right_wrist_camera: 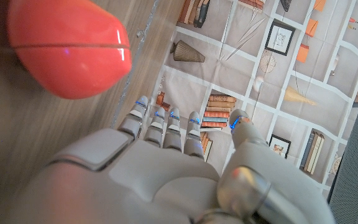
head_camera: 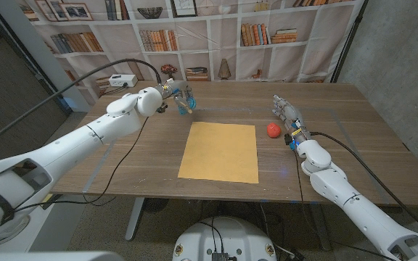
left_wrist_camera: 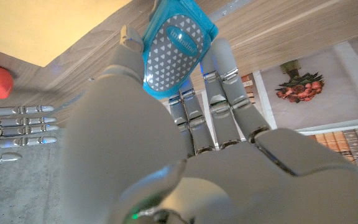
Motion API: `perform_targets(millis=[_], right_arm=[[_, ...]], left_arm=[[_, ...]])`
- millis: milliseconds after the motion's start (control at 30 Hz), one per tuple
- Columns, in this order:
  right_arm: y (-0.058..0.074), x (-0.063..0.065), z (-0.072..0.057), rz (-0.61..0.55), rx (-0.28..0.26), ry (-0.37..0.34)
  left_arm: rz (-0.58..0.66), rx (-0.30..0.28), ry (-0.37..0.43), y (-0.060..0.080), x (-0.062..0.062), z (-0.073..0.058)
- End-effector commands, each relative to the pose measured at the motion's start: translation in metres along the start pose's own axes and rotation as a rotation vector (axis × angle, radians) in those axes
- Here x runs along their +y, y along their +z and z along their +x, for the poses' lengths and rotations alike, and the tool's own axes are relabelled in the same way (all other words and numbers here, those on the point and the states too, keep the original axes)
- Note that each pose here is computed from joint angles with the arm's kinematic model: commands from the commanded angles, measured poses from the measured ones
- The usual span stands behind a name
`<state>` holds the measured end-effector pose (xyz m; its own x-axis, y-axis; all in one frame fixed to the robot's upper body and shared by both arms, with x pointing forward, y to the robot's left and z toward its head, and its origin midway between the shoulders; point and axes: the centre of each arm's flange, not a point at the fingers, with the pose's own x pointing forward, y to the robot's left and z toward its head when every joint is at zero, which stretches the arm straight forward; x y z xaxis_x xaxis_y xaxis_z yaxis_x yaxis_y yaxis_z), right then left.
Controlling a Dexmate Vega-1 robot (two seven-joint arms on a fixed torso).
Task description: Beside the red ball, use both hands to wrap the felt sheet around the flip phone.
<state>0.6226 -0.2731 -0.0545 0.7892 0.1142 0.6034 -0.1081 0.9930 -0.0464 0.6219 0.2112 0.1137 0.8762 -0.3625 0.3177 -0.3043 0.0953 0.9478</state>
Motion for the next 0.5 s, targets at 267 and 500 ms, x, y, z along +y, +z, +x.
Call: perform_targets(millis=[267, 500], right_arm=[[0.005, 0.006, -0.026, -0.013, -0.006, -0.034], [0.009, 0.010, -0.029, -0.023, -0.014, -0.035]], left_arm=[[0.066, -0.173, -0.103, 0.046, 0.004, 0.000], [0.055, -0.214, -0.158, 0.058, -0.001, 0.001]])
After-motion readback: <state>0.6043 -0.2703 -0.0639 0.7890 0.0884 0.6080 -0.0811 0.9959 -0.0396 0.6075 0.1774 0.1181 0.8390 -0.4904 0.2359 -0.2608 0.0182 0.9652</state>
